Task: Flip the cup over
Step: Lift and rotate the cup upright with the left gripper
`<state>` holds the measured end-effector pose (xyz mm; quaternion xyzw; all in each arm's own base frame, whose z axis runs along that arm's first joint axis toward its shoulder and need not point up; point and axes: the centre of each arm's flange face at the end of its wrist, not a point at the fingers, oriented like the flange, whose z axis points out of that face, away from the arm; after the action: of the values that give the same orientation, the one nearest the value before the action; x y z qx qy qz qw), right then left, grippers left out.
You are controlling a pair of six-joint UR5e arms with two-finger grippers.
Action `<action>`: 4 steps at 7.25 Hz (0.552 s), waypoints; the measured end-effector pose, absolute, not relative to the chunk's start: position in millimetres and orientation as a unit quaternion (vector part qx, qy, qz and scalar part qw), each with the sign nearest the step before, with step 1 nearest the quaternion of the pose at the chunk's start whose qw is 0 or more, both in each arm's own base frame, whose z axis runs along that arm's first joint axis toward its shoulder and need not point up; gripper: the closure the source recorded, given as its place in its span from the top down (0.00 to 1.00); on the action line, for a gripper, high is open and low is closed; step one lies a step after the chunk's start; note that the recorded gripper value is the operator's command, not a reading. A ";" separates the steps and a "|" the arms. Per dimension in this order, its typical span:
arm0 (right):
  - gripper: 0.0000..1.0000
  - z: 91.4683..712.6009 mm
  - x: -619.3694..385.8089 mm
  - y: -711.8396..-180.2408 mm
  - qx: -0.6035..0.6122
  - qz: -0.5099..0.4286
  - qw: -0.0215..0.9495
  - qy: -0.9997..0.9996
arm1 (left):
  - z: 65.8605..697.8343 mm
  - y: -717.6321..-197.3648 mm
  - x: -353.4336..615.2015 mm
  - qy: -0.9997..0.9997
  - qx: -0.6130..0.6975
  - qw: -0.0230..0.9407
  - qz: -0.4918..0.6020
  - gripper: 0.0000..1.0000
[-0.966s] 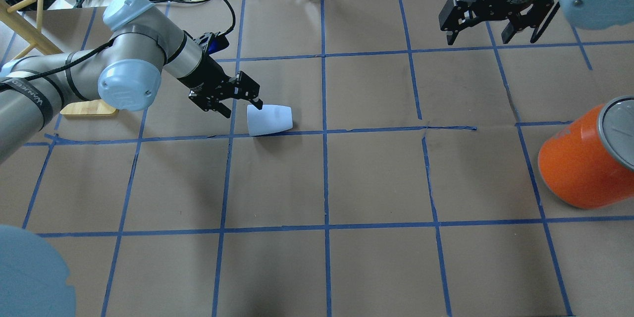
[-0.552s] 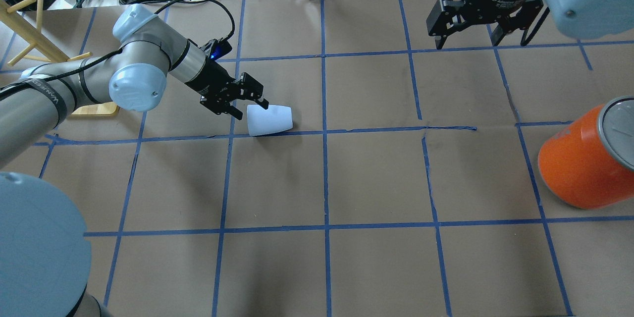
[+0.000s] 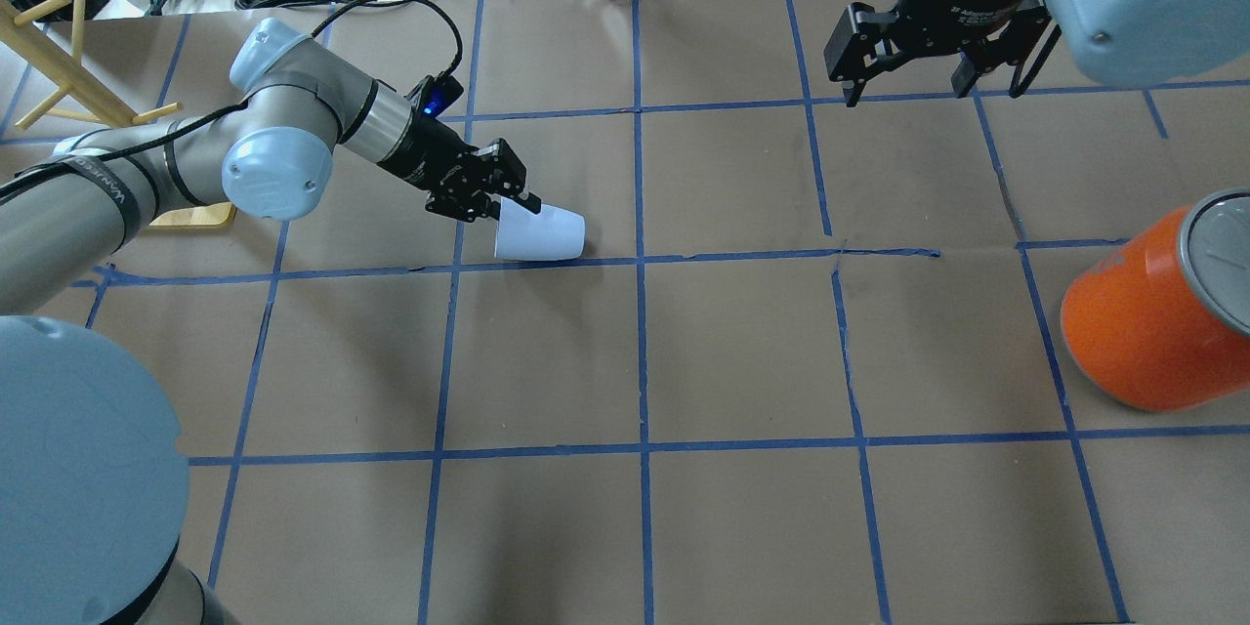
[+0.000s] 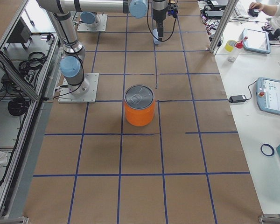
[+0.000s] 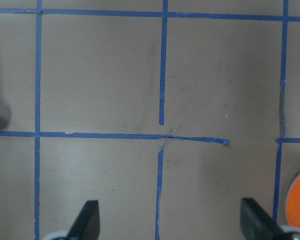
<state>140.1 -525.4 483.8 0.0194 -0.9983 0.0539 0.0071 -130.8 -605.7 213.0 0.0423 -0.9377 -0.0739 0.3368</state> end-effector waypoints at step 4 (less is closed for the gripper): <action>1.00 479.8 139.5 -525.2 0.018 0.050 0.008 -0.999 | 265.9 -631.6 -115.5 -0.931 0.148 0.330 -0.040 0.00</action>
<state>139.5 -525.2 479.8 0.0183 -0.9986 0.0499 0.0077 -115.5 -631.6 265.9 0.1480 -0.9314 -0.0401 0.3302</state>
